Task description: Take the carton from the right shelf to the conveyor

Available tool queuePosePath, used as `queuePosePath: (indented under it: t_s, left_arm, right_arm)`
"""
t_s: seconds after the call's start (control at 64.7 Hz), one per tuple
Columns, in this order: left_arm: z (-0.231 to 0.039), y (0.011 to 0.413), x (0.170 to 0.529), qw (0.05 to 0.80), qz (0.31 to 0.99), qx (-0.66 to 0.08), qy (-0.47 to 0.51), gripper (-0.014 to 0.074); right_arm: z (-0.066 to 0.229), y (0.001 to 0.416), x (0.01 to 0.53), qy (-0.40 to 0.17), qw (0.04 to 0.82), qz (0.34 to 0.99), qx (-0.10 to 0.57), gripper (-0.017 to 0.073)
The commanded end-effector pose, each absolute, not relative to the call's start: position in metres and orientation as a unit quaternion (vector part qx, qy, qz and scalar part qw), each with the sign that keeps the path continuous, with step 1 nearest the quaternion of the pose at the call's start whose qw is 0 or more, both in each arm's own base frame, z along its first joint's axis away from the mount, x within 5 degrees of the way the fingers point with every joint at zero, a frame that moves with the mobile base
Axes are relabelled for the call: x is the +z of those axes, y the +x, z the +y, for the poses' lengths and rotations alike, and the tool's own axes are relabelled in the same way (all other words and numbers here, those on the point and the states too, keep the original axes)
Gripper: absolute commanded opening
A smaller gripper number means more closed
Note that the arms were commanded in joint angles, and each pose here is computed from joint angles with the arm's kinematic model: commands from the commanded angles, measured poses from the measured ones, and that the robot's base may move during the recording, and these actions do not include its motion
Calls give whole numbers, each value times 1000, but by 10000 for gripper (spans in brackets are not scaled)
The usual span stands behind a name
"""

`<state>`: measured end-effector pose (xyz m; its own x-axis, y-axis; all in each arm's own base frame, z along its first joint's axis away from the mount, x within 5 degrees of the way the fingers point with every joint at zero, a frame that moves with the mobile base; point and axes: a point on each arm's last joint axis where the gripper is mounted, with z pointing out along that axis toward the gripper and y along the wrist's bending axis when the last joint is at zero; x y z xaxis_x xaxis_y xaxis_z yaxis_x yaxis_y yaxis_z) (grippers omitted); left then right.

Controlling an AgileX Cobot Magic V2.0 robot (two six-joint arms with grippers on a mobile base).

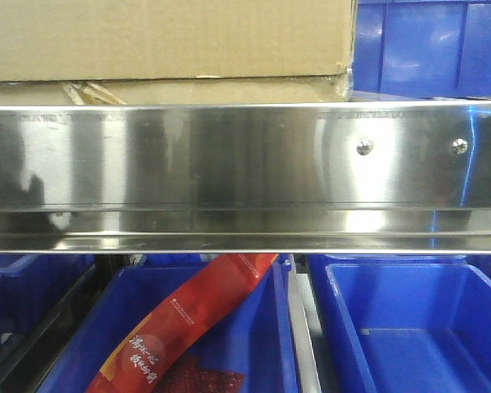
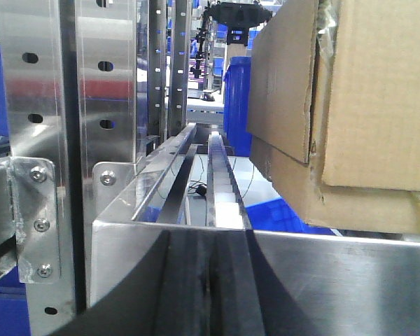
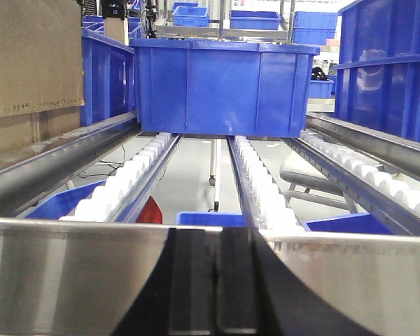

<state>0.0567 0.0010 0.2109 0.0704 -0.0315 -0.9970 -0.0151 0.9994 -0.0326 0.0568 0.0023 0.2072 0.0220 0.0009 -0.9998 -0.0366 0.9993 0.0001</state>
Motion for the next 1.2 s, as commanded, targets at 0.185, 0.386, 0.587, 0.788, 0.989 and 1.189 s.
queuePosePath:
  t_s: [0.185, 0.386, 0.587, 0.788, 0.989, 1.189]
  left_arm:
    - [1, 56, 214, 739, 673, -7, -18, 15]
    - [1, 56, 214, 741, 672, -7, -18, 15]
    - [1, 56, 215, 744, 668, -7, -17, 15]
    - [1, 56, 215, 744, 668, -7, -17, 15]
    - [1, 56, 219, 757, 653, -7, -17, 15]
    - [1, 49, 249, 784, 621, -8, -17, 15]
  right_arm:
    - [2, 56, 210, -11, 725, 689, 14, -70]
    - [2, 56, 210, -11, 725, 689, 14, -70]
    - [2, 56, 210, -11, 725, 689, 14, -70]
    - [2, 56, 210, -11, 725, 689, 14, -70]
    - [1, 56, 215, -8, 746, 666, 12, -70]
    - [2, 50, 241, -11, 752, 659, 15, -70]
